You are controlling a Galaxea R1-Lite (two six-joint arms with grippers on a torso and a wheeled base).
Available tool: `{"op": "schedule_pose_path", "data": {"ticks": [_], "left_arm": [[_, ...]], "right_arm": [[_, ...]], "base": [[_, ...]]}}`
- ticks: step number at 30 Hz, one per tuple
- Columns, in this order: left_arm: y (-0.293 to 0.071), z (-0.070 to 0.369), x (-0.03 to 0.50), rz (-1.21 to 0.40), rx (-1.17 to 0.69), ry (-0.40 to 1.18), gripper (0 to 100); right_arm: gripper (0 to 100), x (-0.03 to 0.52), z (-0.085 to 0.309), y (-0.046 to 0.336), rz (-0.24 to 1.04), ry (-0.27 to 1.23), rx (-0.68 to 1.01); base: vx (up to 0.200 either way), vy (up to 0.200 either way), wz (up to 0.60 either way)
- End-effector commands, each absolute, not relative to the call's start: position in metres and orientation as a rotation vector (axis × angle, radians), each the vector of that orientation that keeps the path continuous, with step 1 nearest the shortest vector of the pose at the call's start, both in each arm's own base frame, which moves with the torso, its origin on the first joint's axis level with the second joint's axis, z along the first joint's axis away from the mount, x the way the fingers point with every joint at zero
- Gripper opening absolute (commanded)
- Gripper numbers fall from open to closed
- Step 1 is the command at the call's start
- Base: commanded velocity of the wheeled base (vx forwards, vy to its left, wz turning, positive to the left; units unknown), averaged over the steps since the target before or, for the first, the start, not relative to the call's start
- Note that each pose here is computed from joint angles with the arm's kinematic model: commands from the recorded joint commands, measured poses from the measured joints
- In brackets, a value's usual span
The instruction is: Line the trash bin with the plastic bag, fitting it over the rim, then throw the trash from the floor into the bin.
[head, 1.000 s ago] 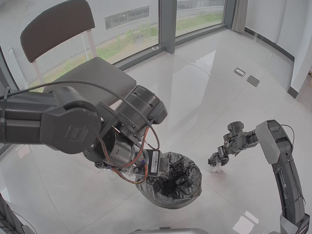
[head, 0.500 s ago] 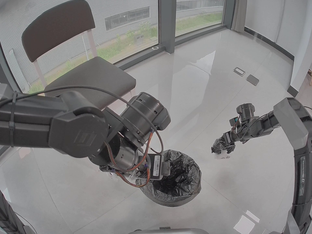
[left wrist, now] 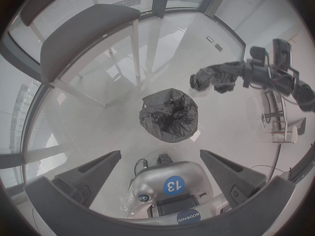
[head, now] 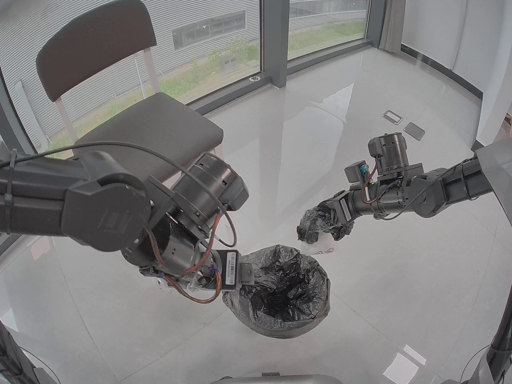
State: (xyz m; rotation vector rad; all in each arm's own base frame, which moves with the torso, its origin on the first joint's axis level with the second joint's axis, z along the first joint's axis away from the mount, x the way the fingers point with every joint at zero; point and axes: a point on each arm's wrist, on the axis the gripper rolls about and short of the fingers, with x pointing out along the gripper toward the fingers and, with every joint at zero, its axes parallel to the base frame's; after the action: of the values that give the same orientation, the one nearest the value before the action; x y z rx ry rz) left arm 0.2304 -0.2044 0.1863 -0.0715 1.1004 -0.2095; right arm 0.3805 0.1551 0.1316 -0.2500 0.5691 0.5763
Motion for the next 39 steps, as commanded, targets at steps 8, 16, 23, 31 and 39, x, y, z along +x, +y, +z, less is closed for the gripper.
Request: {"op": "schedule_pose_path", "data": {"ticks": [8,16,23,31,39], "left_arm": [[-0.187,0.200,0.225,-0.194,-0.109,1.065,100],[-0.181,0.204,0.224,-0.190,-0.119,1.052,100],[-0.181,0.206,0.223,-0.191,-0.120,1.047,100],[-0.180,0.207,0.223,-0.195,-0.120,1.042,100],[-0.180,0.207,0.223,-0.194,-0.121,1.042,100]], "right_arm": [[0,0.347,0.116,0.199,0.703,0.601,-0.294],[0,0.326,0.105,0.215,0.765,0.642,-0.324],[0,0.312,0.093,0.223,0.803,0.683,-0.347],[0,0.324,0.066,0.226,0.790,0.722,-0.345],[0,0.340,0.042,0.238,0.770,0.761,-0.303]], "base": [[0.000,0.000,0.00],[0.000,0.000,0.00],[0.000,0.000,0.00],[0.000,0.000,0.00],[0.000,0.000,0.00]]}}
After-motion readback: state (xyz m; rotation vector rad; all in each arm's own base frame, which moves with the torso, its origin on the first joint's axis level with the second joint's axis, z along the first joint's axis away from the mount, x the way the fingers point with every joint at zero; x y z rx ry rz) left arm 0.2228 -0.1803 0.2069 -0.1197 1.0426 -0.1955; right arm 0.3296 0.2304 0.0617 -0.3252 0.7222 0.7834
